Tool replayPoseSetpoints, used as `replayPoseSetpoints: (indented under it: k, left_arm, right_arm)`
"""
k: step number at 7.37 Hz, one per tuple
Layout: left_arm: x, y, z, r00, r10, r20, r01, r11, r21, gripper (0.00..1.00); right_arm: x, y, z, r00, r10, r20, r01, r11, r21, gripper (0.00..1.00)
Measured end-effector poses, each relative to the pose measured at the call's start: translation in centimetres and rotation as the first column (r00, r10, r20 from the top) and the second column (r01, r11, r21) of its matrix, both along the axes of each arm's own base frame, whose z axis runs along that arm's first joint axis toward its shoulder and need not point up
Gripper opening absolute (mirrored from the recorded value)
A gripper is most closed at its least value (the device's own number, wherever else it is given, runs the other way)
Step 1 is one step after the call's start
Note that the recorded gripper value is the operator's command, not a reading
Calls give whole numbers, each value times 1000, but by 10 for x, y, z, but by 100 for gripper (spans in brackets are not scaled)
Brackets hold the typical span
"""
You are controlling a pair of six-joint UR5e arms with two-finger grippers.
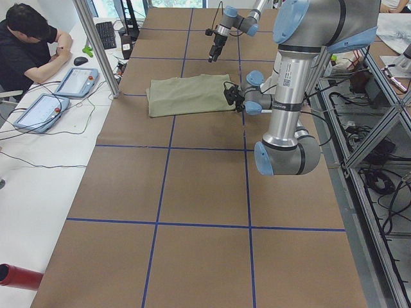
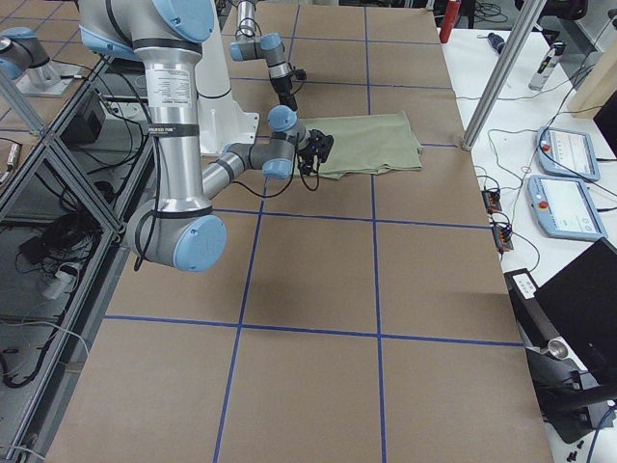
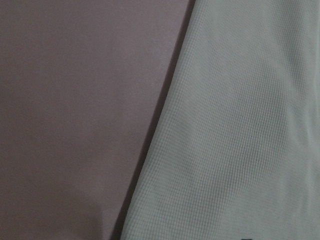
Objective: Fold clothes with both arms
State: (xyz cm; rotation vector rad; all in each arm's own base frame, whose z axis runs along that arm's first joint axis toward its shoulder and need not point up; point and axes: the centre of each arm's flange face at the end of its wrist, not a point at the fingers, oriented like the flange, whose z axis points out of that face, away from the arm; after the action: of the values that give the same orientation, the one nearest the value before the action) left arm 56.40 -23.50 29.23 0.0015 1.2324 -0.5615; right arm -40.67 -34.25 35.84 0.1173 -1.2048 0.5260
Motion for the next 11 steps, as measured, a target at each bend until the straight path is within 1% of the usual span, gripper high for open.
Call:
replayPoseSetpoints:
  k: [3,4,7,8,9,10,11]
  left_arm:
    - [2,1,3,1000,2,5,-2,1000,-1,82]
    - [3,1,3,1000,3,5,-3,1000,-1,81]
    - [8,3,-6,1000,7,-10,-7,1000,0,57]
    - [9,3,-8,1000,7,-12,-7,1000,1,53]
    - [10,4,-8,1000,8,-11,-8,1000,2,33]
    - [10,3,-7,1000,8,-10,-8,1000,2,0]
    - [11,3,-8,1000,9,-10,-9,1000,2,0]
  right_arm:
    - [0,0,0,1000,-1,0,1,1000,-1,100]
    - [0,0,0,1000,-2,0,2,1000,-1,100]
    - [0,0,1,1000,-2,0,2,1000,-1,100]
    - [0,0,1,1000,-3,0,3,1000,-1,100]
    - [0,0,1,1000,-2,1,2,1000,-2,100]
    - [0,1,0,1000,-3,2,3,1000,-3,100]
    - [-2,2,-1,1000,1,8,0,1000,-15,99]
